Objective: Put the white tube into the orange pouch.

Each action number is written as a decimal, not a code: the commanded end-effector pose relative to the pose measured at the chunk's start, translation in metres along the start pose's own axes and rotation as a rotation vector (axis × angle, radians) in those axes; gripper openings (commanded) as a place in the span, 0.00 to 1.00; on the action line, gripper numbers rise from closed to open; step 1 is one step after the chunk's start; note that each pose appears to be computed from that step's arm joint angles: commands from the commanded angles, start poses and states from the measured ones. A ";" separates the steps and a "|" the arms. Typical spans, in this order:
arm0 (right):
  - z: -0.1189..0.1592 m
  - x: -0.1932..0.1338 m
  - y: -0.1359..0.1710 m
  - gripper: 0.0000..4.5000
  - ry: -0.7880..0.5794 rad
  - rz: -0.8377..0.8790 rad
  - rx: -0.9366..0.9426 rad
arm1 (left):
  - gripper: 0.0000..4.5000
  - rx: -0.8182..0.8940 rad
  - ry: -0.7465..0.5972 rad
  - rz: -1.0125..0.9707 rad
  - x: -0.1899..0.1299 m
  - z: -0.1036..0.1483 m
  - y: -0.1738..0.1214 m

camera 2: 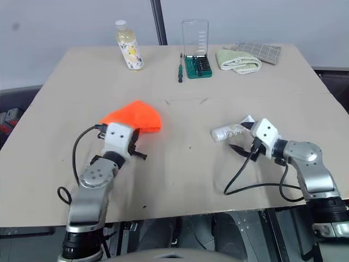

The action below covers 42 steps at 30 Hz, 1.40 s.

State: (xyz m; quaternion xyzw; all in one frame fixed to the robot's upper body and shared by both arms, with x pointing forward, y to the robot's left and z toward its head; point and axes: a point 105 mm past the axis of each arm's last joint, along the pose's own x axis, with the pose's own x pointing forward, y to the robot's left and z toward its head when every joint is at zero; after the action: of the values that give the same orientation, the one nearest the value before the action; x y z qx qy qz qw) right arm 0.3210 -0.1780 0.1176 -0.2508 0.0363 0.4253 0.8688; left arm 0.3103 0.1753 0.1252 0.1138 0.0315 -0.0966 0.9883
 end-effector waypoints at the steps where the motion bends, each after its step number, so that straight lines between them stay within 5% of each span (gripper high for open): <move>1: 0.000 0.003 -0.008 1.00 0.038 0.004 -0.111 | 0.00 -0.183 -0.026 -0.081 -0.006 0.015 0.004; 13: -0.020 0.022 -0.033 1.00 0.217 0.038 -0.293 | 0.00 -0.371 0.125 -0.361 -0.017 0.006 0.006; 20: -0.021 0.025 -0.035 1.00 0.213 0.040 -0.308 | 0.00 -0.284 0.091 -0.375 -0.013 0.012 0.014; 23: -0.023 0.025 -0.031 1.00 0.209 0.047 -0.301 | 0.18 -0.290 0.067 -0.407 -0.016 0.015 0.011; 28: -0.025 0.023 -0.029 1.00 0.211 0.051 -0.294 | 0.71 -0.106 0.025 -0.410 -0.018 0.017 0.008; 42: -0.018 0.021 -0.015 1.00 0.152 0.082 -0.232 | 0.71 0.452 -0.098 -0.367 -0.015 0.006 0.006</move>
State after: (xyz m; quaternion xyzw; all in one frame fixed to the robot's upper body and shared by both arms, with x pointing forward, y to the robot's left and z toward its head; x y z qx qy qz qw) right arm 0.3545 -0.1824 0.1058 -0.3801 0.0584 0.4270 0.8184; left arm 0.2968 0.1831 0.1227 0.2995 0.0123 -0.2933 0.9078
